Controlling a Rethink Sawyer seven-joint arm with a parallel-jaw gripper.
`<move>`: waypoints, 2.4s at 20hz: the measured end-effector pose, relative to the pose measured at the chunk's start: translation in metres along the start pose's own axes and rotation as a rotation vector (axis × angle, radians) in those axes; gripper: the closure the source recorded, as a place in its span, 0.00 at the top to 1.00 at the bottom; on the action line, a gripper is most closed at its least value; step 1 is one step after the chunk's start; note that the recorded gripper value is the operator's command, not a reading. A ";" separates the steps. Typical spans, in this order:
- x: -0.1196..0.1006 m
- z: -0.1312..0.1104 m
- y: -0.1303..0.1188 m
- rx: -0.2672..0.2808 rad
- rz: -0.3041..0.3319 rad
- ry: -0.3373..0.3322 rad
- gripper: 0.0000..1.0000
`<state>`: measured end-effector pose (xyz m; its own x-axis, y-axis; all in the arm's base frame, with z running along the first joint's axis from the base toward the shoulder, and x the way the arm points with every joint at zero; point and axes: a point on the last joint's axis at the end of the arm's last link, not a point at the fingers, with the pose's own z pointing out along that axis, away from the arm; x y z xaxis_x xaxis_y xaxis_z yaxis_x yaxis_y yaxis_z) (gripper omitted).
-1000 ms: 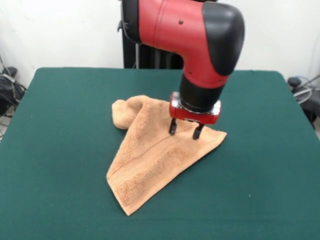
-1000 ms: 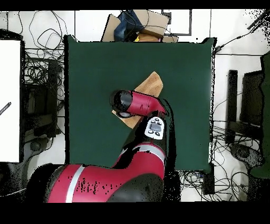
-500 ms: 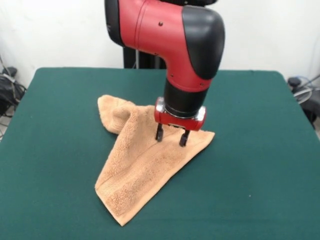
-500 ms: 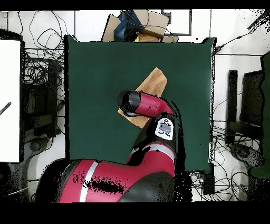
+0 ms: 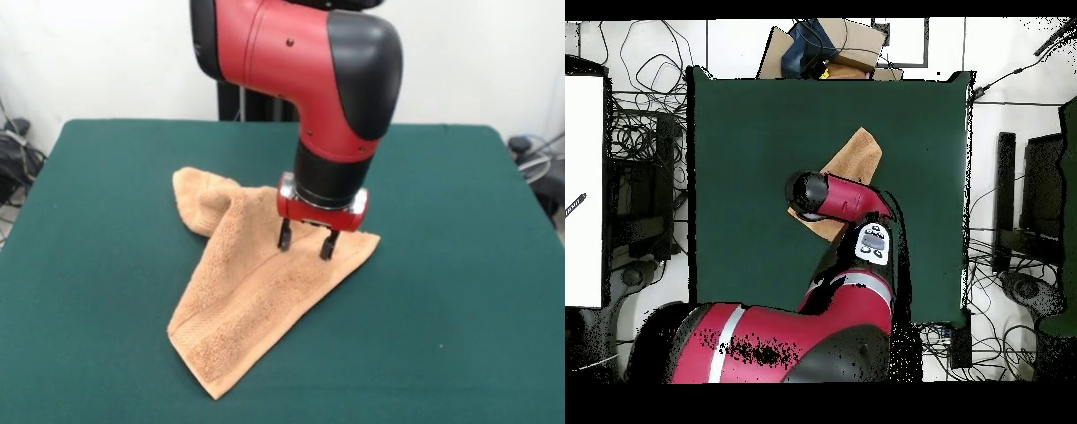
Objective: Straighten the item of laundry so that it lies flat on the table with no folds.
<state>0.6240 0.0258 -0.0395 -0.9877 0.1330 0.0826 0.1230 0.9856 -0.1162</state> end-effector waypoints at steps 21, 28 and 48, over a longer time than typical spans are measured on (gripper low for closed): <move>0.011 -0.004 0.056 0.018 -0.089 -0.074 0.00; 0.003 -0.001 0.027 0.011 -0.033 -0.142 0.00; 0.021 -0.002 -0.013 0.010 0.040 -0.117 0.00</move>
<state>0.6020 0.0159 -0.0339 -0.9867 0.1583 -0.0382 0.1619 0.9786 -0.1267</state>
